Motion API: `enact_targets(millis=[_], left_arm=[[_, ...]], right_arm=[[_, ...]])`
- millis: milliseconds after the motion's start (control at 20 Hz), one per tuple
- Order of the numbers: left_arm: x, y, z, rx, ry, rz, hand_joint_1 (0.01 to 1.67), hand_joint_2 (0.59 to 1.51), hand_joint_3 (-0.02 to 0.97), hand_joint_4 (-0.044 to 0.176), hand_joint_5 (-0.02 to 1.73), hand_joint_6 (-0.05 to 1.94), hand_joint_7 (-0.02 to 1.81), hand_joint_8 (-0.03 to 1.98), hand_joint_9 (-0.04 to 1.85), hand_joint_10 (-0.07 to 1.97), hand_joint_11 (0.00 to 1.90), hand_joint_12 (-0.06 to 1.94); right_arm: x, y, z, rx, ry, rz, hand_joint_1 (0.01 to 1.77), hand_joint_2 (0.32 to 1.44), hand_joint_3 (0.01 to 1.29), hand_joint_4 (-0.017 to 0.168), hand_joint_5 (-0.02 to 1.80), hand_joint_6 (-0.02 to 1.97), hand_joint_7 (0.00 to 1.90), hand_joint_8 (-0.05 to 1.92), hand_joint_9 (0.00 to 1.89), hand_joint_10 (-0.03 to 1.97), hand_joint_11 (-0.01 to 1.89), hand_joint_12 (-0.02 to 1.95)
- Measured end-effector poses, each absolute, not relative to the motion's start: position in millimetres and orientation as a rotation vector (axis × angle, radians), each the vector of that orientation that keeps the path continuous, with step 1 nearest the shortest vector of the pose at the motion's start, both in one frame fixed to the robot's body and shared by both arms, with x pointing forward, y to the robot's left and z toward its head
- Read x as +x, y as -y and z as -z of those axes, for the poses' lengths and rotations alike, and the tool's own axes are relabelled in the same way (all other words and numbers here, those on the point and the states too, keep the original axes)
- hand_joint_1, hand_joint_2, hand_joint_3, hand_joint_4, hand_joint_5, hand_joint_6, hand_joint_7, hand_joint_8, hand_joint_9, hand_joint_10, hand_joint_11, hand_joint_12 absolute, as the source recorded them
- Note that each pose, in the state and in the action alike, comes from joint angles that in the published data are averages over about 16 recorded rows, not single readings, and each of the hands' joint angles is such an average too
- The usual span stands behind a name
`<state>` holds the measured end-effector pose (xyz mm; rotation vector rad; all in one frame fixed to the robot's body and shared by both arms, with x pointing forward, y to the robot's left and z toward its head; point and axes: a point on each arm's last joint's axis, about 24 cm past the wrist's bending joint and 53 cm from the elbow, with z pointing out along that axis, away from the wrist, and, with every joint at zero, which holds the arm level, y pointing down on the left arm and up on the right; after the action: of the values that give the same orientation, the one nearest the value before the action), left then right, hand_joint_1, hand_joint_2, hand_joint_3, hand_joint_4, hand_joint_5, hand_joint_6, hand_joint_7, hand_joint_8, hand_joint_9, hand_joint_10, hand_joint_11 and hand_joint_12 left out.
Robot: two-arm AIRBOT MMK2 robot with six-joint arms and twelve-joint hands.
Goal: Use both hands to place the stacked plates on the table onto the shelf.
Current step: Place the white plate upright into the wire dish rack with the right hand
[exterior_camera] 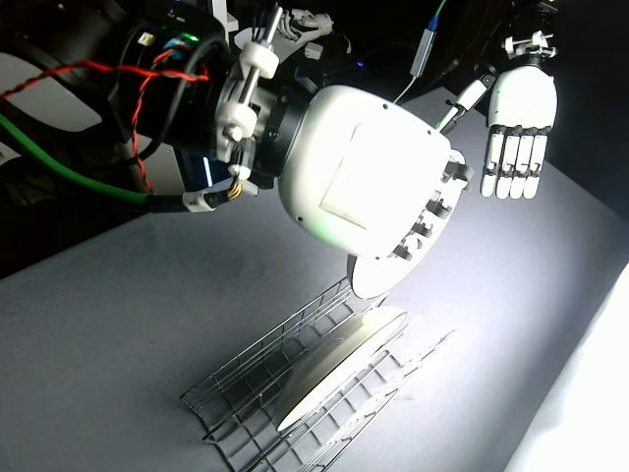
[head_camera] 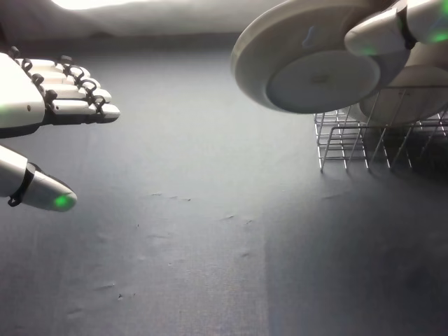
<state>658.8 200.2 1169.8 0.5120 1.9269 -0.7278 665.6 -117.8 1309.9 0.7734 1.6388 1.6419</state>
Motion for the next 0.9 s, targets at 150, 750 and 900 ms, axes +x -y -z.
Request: enact_targets(millis=[150, 750, 900], left_arm=[[658.8, -199.7, -1169.8, 0.510, -1.929, 0.731, 0.01, 1.026, 0.020, 0.000, 0.05, 0.02, 0.03, 0.00, 0.02, 0.01, 0.03, 0.01], [658.1, -196.5, -1172.2, 0.509, -1.926, 0.749, 0.02, 1.027, 0.020, 0.000, 0.06, 0.01, 0.04, 0.00, 0.02, 0.01, 0.02, 0.01], [657.8, -194.6, -1172.7, 0.514, -1.923, 0.752, 0.02, 1.027, 0.020, 0.000, 0.05, 0.02, 0.04, 0.00, 0.02, 0.01, 0.02, 0.01]], right_arm=[[667.5, 124.3, -1308.7, 0.777, -1.633, -1.626, 1.39, 1.01, 0.01, -0.009, 0.90, 0.92, 1.04, 0.83, 1.06, 0.98, 0.99, 1.13], [677.4, 157.7, -1285.9, 0.800, -1.649, -1.511, 1.39, 1.01, 0.01, -0.009, 0.90, 0.92, 1.07, 0.81, 1.05, 0.98, 0.99, 1.13], [680.4, 167.8, -1275.8, 0.802, -1.659, -1.468, 1.39, 1.01, 0.01, -0.009, 0.90, 0.92, 1.06, 0.81, 1.05, 0.97, 0.98, 1.13]])
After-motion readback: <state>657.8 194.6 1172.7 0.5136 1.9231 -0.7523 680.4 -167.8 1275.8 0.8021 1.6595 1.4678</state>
